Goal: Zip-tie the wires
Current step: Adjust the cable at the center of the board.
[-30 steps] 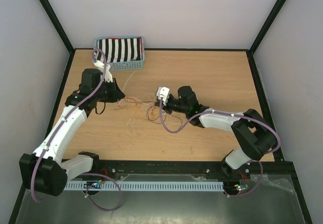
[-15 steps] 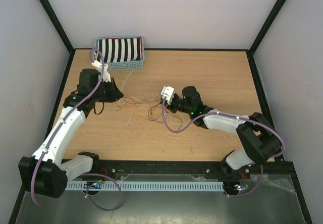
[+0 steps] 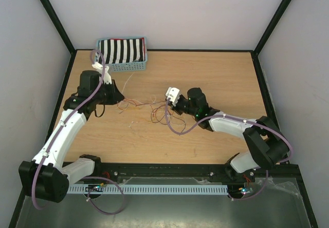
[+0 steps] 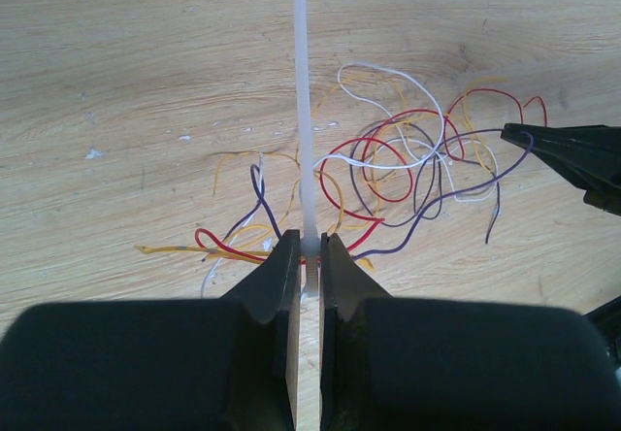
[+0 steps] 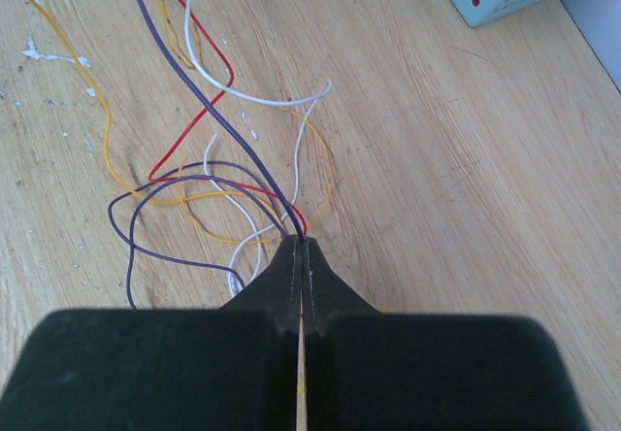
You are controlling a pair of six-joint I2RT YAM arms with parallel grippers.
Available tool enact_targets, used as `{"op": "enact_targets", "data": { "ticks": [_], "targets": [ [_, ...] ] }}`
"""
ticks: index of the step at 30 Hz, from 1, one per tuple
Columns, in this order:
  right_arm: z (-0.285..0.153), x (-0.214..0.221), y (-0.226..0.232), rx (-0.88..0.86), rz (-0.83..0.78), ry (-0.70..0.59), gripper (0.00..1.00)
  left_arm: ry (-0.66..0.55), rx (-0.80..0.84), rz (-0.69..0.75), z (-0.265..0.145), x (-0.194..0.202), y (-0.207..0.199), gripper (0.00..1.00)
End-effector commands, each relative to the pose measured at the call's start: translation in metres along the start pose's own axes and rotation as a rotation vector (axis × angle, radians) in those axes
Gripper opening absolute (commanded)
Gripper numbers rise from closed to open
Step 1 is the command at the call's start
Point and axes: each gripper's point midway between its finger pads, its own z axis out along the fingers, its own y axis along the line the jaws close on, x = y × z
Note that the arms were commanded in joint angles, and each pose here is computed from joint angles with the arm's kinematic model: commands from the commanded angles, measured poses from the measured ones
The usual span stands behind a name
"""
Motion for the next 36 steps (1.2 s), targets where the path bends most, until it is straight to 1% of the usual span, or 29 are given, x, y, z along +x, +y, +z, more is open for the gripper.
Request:
{"op": "enact_targets", "data": {
  "ticks": [1, 11, 16, 21, 25, 27, 29, 31, 36],
  "targets": [
    [-0.006, 0.0, -0.008, 0.031, -0.013, 0.012, 0.0, -0.039, -0.013, 0.021, -0.01, -0.01, 0.001, 0.0],
    [0.0, 0.0, -0.007, 0.011, -0.002, 0.017, 0.0, -0.041, -0.018, 0.023, -0.01, -0.013, 0.002, 0.0],
    [0.0, -0.005, 0.004, -0.051, 0.0, -0.009, 0.01, -0.044, -0.005, 0.028, -0.011, -0.016, -0.001, 0.0],
    [-0.002, -0.013, 0.01, -0.085, -0.014, -0.043, 0.14, -0.054, 0.014, 0.055, -0.014, -0.021, -0.005, 0.0],
    [-0.005, -0.018, 0.007, -0.074, -0.041, -0.054, 0.25, -0.062, 0.026, 0.069, -0.016, -0.024, -0.008, 0.0],
    [-0.006, -0.021, 0.004, -0.064, -0.056, -0.062, 0.36, -0.065, 0.028, 0.072, -0.017, -0.025, -0.008, 0.0],
    [-0.007, -0.027, 0.002, -0.059, -0.068, -0.073, 0.45, -0.064, 0.027, 0.073, -0.017, -0.024, -0.008, 0.0],
    [-0.006, -0.033, -0.001, -0.051, -0.079, -0.092, 0.51, -0.062, 0.027, 0.072, -0.017, -0.024, -0.008, 0.0],
    [0.003, -0.053, 0.002, -0.098, -0.146, -0.194, 0.57, -0.053, 0.037, 0.067, -0.016, -0.021, -0.009, 0.0]
  ]
}}
